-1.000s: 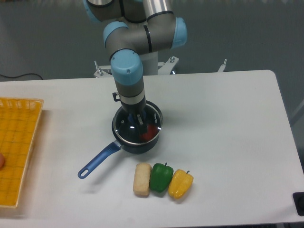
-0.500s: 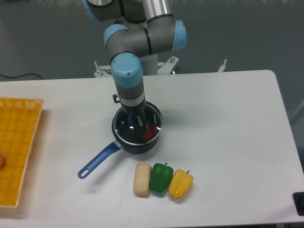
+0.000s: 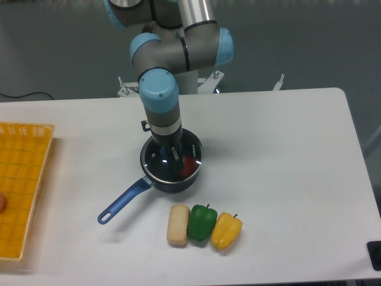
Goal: Close the pot lid
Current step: 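Hold the lid on the saucepan and adjust its seating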
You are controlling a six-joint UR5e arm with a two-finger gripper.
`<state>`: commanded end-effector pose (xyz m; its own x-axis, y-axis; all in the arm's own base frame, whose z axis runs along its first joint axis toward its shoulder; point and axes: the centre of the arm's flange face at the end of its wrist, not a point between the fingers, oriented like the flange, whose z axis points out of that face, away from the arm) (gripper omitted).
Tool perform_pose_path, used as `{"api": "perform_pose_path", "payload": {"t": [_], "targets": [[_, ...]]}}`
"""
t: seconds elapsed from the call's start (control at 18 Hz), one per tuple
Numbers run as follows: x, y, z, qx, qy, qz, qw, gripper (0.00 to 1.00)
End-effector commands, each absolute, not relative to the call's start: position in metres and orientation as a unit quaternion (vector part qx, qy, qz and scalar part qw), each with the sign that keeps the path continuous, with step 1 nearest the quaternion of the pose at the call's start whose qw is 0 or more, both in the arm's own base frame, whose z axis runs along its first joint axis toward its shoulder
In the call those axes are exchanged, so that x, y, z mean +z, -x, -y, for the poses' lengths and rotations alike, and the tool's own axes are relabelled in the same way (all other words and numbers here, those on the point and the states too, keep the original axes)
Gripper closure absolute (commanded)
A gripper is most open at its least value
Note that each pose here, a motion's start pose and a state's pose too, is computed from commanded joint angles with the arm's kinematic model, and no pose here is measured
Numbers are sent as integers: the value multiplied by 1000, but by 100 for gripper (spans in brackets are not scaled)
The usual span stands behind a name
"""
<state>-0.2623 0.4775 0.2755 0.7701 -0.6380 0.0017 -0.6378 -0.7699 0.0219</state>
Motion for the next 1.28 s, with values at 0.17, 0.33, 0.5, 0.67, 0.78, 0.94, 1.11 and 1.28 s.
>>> {"api": "perform_pose_path", "payload": {"t": [0.17,0.33,0.5,0.67,0.78,0.94,1.11,1.28], "targets": [[275,263,-478,-3,-941,339,11,72],[273,262,-479,-2,-942,336,11,72],[273,263,-480,-6,-943,334,9,71],[271,262,-480,-5,-943,333,9,71],[270,259,-482,-4,-943,333,10,70],[269,258,-482,-5,-943,332,9,70],[268,257,-482,-4,-943,333,10,70],[267,257,-481,-3,-943,333,11,70]]}}
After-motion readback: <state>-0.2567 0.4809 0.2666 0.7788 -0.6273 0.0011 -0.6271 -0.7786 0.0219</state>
